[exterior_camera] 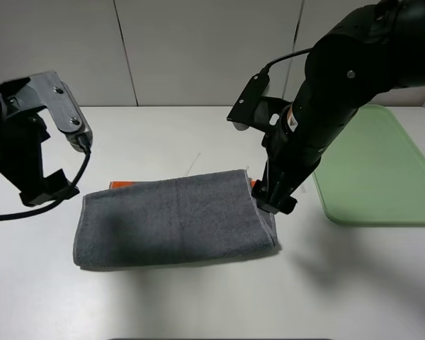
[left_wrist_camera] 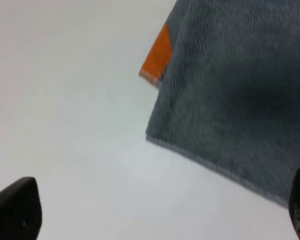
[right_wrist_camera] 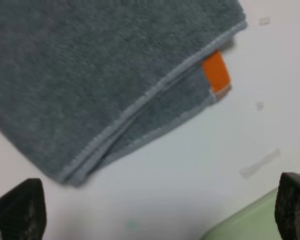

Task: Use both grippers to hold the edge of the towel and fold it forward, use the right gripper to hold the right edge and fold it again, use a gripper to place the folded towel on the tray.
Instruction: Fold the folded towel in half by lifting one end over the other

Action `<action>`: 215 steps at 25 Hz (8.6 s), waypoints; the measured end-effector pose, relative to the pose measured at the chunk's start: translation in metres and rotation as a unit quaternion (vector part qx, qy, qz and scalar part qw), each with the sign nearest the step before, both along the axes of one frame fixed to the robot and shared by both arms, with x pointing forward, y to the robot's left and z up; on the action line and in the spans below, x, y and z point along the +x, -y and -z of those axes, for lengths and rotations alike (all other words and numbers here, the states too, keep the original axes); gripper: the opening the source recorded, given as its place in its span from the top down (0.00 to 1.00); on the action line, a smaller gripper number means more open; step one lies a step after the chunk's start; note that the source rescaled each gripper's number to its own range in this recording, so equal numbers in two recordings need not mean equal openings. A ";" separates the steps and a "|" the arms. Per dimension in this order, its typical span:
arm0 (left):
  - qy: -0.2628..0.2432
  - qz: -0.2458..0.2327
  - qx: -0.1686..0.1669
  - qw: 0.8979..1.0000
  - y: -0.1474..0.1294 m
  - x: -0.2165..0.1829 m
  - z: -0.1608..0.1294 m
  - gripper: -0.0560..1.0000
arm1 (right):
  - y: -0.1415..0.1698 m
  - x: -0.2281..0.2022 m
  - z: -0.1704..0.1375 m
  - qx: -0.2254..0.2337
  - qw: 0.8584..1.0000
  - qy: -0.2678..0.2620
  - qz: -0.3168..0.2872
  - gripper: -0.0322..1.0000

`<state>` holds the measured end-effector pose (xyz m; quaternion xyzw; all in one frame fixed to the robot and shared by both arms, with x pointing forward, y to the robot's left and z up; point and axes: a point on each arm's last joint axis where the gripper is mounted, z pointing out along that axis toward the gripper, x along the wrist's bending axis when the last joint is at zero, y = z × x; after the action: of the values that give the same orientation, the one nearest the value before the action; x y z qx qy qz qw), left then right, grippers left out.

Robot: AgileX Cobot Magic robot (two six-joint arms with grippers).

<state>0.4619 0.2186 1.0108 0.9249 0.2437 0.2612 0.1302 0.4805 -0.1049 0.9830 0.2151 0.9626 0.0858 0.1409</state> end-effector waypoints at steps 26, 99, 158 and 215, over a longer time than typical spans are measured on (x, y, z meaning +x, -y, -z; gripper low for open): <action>0.095 -0.268 -0.343 0.895 -0.074 -0.181 -0.078 0.00 | -0.007 -0.012 -0.006 0.069 0.994 -0.059 0.060 0.00; 0.235 -0.477 -0.321 0.784 -0.087 -0.229 -0.039 0.06 | -0.023 0.018 0.060 0.170 0.903 -0.134 0.370 0.00; 0.235 -0.476 -0.321 0.784 -0.087 -0.229 -0.039 0.06 | 0.012 0.053 0.112 0.119 0.891 -0.108 0.425 0.91; 0.235 -0.476 -0.321 0.784 -0.087 -0.229 -0.039 0.07 | 0.007 0.063 0.003 0.022 0.936 -0.075 0.343 0.91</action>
<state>0.2330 0.3054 1.0503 0.5061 0.6846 0.4063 0.3317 0.5432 -0.1123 0.9797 0.5407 0.8362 0.0371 0.0840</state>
